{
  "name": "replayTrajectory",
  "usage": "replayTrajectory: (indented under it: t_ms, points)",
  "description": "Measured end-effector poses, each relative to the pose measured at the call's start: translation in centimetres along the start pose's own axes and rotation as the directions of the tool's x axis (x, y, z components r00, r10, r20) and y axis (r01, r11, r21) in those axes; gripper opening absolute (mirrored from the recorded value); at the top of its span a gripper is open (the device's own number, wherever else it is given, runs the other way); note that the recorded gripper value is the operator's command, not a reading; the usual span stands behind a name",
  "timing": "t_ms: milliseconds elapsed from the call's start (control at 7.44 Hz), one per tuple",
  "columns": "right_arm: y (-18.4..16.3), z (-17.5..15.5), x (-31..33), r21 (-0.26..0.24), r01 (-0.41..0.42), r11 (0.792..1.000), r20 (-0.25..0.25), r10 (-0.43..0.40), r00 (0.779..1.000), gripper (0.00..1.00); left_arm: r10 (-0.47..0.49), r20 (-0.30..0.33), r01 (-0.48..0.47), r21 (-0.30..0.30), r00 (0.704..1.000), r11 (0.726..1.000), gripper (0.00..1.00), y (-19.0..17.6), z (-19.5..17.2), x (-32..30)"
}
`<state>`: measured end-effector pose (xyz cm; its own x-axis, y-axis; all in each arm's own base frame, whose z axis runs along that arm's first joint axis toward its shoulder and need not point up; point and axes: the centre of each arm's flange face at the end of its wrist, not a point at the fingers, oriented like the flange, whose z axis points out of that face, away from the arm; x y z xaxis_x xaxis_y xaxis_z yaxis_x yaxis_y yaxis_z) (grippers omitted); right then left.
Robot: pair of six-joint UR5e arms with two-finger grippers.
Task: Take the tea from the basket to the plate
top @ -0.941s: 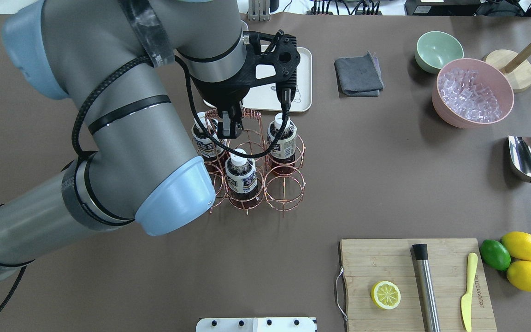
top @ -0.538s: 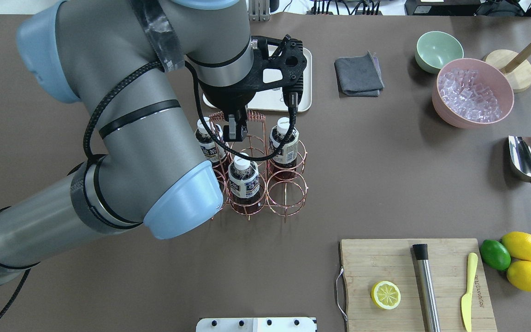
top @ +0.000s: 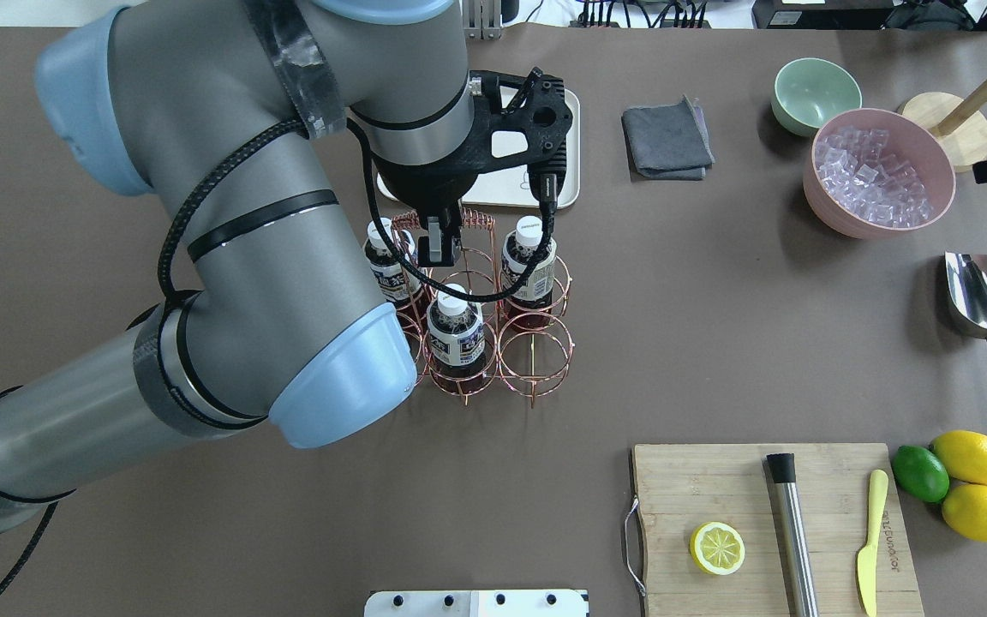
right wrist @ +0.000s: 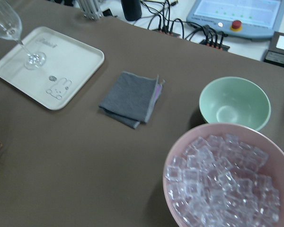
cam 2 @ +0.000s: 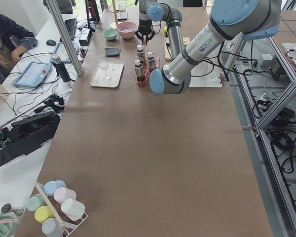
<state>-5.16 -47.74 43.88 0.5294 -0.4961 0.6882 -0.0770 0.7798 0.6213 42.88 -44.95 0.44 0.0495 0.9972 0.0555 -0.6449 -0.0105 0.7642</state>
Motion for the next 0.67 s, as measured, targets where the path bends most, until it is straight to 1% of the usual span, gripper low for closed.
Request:
replayTrajectory:
  t_ms: [134, 269, 403, 538, 672]
  points:
    - [-1.6, 0.8, -2.5, 0.067, 0.005, 0.998, 0.034, -0.008, 0.999, 1.00, 0.000, 0.000, 0.000, 0.001, 1.000, 1.000, 0.00, 0.0, 0.0, 0.1]
    - [-3.0, 2.2, -5.6, 0.133, -0.008, 0.991, 0.077, -0.002, 0.997, 1.00, 0.000, -0.002, 0.000, 0.001, 1.000, 1.000, 0.00, -0.1, 0.1, 0.1]
    - [-4.3, 4.3, -9.2, 0.187, -0.028, 0.982, 0.115, 0.007, 0.993, 1.00, 0.000, -0.003, 0.000, 0.001, 1.000, 1.000, 0.00, -0.1, 0.1, 0.2]
    - [-4.7, 6.9, -12.9, 0.227, -0.032, 0.973, 0.131, 0.002, 0.991, 1.00, 0.000, -0.002, 0.000, 0.000, 1.000, 1.000, 0.00, -0.1, 0.2, 0.2]
    - [-4.3, 8.8, -16.4, 0.262, -0.026, 0.965, 0.139, -0.011, 0.990, 1.00, 0.000, -0.002, 0.000, 0.000, 1.000, 1.000, 0.00, -0.1, 0.1, 0.2]
